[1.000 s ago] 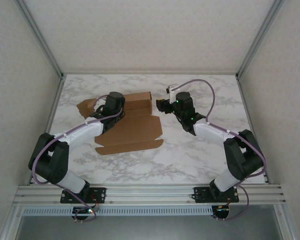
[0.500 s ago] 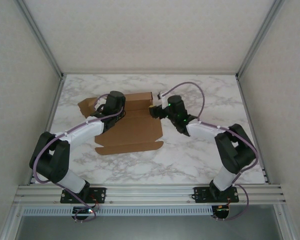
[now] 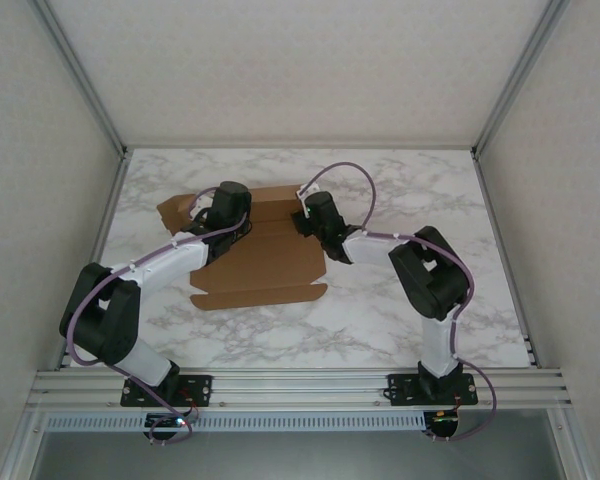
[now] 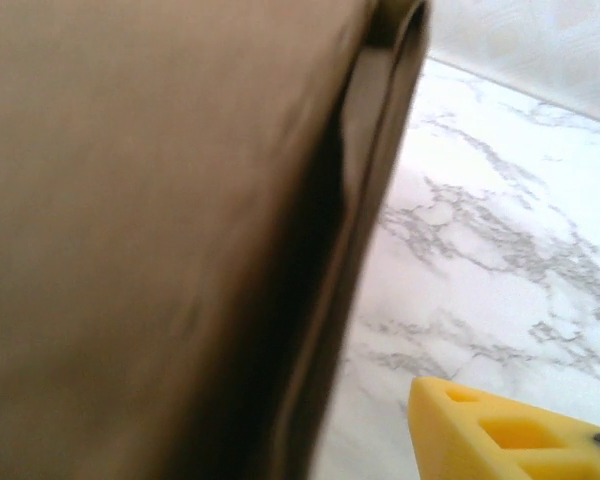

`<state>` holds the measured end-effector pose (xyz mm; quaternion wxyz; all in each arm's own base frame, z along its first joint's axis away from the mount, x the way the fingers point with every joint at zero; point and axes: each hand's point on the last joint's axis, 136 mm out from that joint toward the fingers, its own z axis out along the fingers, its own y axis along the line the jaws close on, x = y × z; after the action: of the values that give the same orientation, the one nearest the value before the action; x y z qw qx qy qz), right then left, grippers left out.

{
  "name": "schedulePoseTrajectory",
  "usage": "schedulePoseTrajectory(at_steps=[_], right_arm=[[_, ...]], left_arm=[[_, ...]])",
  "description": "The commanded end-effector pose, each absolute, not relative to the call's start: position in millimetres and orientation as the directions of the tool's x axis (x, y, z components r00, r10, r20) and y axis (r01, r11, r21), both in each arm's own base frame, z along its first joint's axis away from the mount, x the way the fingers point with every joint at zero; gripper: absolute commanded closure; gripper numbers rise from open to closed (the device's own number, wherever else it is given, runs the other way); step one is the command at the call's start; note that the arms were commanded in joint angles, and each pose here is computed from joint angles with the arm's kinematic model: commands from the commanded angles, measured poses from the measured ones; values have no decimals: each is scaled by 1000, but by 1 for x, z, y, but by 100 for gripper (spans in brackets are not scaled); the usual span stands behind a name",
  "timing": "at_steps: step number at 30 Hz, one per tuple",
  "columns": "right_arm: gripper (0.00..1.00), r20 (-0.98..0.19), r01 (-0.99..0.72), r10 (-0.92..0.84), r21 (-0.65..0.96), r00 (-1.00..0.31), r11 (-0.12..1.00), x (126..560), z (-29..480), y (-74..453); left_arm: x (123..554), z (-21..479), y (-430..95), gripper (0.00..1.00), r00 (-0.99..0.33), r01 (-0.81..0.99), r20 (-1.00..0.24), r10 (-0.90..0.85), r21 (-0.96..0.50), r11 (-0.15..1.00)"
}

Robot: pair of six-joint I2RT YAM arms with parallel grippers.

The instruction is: Fold the paper box

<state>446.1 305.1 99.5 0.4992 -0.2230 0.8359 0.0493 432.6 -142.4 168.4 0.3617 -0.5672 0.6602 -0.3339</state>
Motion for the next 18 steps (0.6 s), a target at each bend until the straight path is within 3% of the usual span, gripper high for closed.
schedulePoseTrajectory(at_steps=[1, 18], right_arm=[[45, -844, -351, -345, -203, -411, 914, 452, 96, 300], [84, -785, -197, -429, -381, -446, 903, 455, 88, 303]], left_arm=[[415, 129, -146, 100, -171, -619, -139, -975, -755, 216], [412, 129, -147, 100, -166, -624, -113, -980, -757, 193]])
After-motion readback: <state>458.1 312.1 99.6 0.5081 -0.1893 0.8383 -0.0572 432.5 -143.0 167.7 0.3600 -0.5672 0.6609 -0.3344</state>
